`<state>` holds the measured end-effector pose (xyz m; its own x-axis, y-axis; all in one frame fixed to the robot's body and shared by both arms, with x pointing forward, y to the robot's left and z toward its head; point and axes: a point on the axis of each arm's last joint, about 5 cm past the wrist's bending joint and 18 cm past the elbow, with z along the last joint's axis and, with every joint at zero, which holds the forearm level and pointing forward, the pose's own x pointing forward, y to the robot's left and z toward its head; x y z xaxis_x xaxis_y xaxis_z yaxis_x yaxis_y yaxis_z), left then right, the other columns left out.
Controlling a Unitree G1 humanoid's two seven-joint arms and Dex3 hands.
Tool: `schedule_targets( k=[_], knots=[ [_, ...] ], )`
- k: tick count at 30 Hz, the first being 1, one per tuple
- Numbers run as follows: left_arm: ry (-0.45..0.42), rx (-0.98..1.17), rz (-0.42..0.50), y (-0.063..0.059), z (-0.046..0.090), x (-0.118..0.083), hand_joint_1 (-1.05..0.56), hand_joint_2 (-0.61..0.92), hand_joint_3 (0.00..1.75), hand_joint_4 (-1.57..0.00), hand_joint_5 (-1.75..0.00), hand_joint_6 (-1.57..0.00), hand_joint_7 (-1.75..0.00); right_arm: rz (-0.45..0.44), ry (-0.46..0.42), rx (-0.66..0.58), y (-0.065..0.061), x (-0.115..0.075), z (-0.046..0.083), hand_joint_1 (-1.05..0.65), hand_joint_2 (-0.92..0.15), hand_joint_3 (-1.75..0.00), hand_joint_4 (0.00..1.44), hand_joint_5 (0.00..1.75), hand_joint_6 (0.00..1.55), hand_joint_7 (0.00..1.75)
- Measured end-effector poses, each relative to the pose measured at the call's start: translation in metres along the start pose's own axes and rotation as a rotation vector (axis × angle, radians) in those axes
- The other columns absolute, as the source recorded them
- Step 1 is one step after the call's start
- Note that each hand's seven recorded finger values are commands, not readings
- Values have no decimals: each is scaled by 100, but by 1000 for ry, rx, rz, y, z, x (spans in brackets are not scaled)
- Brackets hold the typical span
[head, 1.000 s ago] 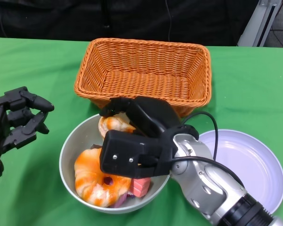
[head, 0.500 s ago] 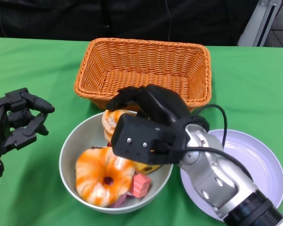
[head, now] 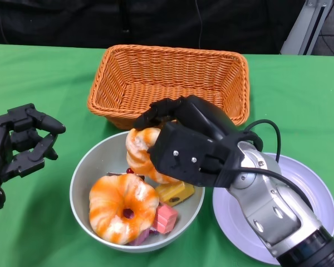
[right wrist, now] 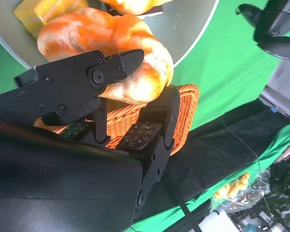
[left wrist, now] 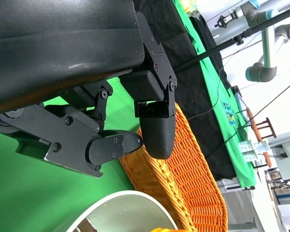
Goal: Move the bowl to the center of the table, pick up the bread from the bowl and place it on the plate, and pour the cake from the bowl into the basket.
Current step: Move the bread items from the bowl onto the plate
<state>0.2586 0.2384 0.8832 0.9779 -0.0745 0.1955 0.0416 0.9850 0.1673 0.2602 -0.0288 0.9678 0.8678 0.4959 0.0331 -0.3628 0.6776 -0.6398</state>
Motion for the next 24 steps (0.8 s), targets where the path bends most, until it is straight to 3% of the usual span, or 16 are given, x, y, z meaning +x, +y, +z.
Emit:
schedule_targets(
  k=[5, 8, 12, 18, 24],
  knots=[
    [0, 1, 0, 0, 0, 0, -10, 73, 67, -84, -146, -85, -108, -29, -18, 58, -10, -5, 1, -25, -88, 0, 76, 114, 103, 42],
    [0, 1, 4, 0, 0, 0, -10, 73, 67, -84, -146, -85, -108, -42, -11, 94, -15, -10, -2, -25, -88, 0, 73, 127, 98, 54],
    [0, 1, 3, -1, 0, 0, -10, 72, 67, -84, -146, -84, -109, -53, 0, 131, -21, -13, -2, -27, -89, 0, 76, 130, 94, 61],
    [0, 1, 3, 0, 0, 0, -10, 71, 68, -84, -145, -84, -110, -68, 1, 238, -43, -28, 0, -27, -92, -2, 82, 117, 85, 76],
    [-1, 3, 3, 0, 0, 0, -9, 71, 68, -84, -145, -85, -109, -97, 14, 298, -61, -44, -6, -26, -92, -1, 86, 123, 83, 84]
  ],
)
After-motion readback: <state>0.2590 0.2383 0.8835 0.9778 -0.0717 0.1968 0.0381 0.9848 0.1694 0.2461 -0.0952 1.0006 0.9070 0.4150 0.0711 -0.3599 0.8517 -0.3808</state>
